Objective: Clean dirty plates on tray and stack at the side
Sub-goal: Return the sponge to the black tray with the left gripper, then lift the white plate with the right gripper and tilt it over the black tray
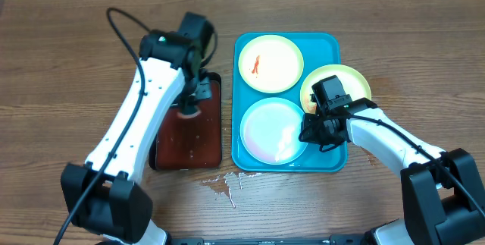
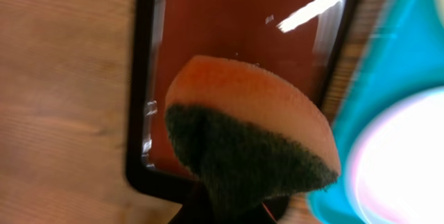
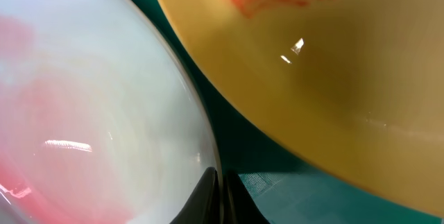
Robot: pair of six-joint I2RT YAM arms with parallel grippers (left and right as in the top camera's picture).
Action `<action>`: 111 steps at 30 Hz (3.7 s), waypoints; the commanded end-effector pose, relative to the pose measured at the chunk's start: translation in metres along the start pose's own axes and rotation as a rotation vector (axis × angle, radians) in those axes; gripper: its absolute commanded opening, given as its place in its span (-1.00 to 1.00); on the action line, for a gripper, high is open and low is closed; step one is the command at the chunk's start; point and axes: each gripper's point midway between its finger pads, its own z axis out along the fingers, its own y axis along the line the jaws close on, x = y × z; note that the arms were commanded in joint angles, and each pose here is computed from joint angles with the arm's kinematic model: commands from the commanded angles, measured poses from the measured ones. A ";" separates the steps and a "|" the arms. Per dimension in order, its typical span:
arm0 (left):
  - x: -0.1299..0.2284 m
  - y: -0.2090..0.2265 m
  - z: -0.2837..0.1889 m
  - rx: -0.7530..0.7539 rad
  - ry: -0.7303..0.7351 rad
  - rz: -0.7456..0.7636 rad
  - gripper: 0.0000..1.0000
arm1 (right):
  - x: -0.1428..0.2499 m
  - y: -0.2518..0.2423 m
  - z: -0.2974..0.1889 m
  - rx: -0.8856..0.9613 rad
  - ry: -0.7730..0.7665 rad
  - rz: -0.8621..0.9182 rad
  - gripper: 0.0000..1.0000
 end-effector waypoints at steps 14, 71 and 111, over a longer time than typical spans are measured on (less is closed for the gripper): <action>0.041 0.016 0.123 0.086 0.133 -0.025 -0.59 | 0.001 -0.003 -0.001 0.023 0.007 -0.002 -0.92; -0.001 0.100 -0.137 0.359 -0.280 -0.270 1.00 | -0.031 0.228 -0.171 0.425 -0.942 -0.577 -0.93; -0.001 0.100 -0.137 0.359 -0.280 -0.270 1.00 | -0.007 0.245 -0.196 0.521 -1.078 -0.653 -0.92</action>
